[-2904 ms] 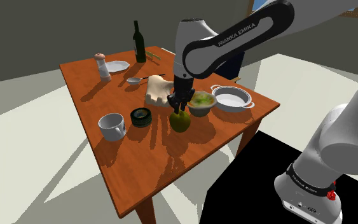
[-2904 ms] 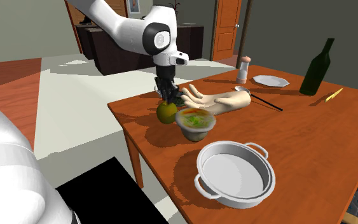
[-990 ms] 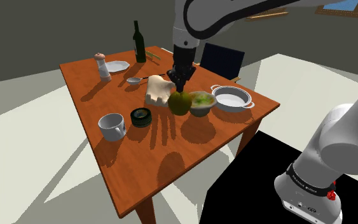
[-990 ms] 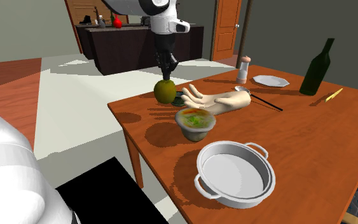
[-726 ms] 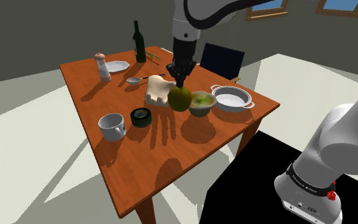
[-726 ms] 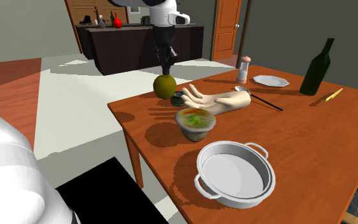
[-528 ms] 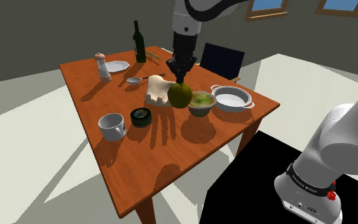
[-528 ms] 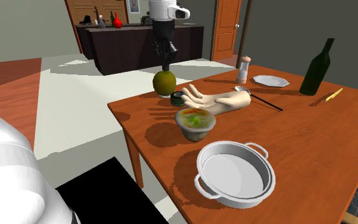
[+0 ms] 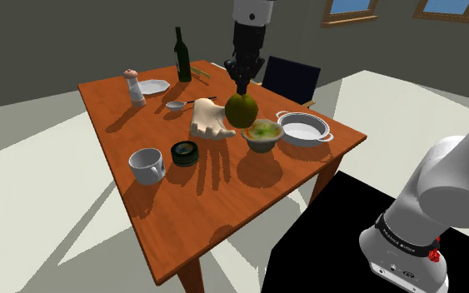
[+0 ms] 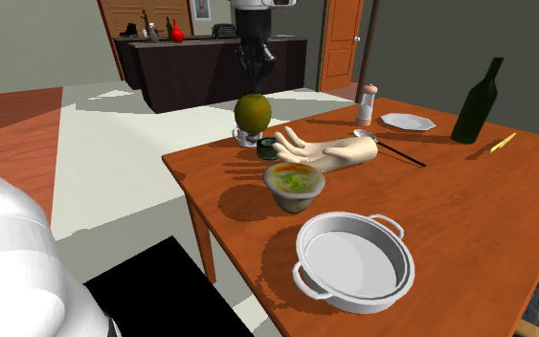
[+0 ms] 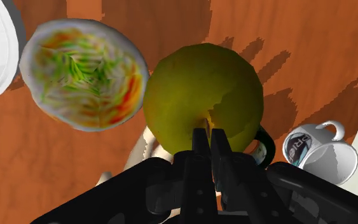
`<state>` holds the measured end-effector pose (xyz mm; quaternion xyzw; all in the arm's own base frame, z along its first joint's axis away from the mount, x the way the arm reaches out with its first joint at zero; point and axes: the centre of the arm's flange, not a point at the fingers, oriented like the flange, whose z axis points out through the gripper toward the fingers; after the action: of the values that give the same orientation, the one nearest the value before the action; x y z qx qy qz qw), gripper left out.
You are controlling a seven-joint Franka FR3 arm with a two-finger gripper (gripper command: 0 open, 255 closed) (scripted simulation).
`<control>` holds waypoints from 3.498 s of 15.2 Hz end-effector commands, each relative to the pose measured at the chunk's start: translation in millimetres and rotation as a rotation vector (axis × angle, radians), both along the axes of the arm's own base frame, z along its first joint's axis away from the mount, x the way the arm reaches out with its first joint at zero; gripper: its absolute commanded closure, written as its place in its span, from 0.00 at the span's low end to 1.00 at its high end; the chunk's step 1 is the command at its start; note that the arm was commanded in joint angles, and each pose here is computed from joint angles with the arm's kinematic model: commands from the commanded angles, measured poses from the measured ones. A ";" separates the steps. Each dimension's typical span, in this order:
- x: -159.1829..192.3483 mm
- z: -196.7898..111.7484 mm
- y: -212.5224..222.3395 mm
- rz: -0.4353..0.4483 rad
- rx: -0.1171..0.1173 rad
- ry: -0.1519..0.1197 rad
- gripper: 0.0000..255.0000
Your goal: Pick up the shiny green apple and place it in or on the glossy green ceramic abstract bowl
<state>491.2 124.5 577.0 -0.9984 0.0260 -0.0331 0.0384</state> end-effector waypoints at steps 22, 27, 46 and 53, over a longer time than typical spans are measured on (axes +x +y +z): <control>11.1 -1.2 -133.8 0.001 0.000 0.000 1.00; 11.1 -27.6 -133.8 0.001 0.000 0.000 1.00; 11.1 -79.5 -133.8 0.001 0.000 0.000 0.00; 9.3 -53.2 -135.8 0.001 0.000 0.000 0.00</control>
<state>502.0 -9.7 514.0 -0.9984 0.0256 -0.0337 0.0383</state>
